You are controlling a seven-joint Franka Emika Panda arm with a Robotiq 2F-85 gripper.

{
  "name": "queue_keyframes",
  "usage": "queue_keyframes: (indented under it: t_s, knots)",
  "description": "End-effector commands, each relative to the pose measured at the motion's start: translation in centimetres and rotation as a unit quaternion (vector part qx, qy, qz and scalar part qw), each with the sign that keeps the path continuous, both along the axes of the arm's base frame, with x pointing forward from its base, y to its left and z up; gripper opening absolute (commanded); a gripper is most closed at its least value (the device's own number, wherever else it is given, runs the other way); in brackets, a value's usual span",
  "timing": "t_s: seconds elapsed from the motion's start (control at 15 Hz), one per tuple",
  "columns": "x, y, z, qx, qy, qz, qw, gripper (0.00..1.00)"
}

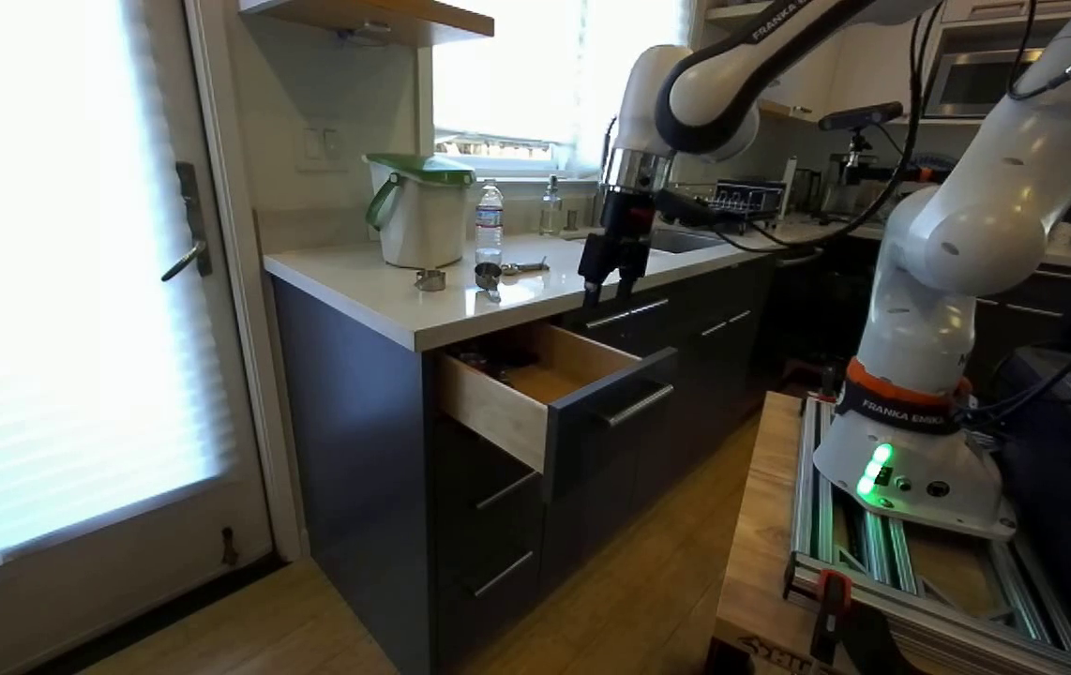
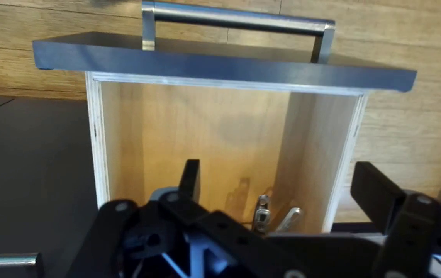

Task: Pull the open drawer until it is fully open, pick up the black object from the open and put it on the kitchen counter

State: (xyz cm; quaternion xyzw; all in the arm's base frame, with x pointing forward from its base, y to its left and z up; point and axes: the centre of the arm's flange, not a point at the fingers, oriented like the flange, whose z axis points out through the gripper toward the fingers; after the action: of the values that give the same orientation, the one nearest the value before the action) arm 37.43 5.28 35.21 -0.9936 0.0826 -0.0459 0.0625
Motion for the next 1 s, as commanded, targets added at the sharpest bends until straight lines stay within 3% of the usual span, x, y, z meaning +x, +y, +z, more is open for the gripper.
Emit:
queue_keyframes:
  t_s: [0.0, 0.2, 0.47, 0.53, 0.6, 0.93]
  knots:
    - [0.0, -1.3, -4.0, -0.021, -0.016, -0.051, 0.9984, 1.0]
    - [-0.1, -1.8, -5.7, -0.054, -0.013, -0.037, 0.9978, 1.0]
    - [-1.0, -1.1, -7.4, -0.098, 0.027, -0.011, 0.9947, 1.0]
    - [-1.2, -0.8, -7.2, -0.095, 0.035, 0.002, 0.9949, 1.0]
    - [1.4, -1.2, -6.3, -0.084, 0.019, -0.01, 0.9962, 1.0]
    - [1.5, -0.9, -7.1, -0.087, 0.03, -0.001, 0.9958, 1.0]
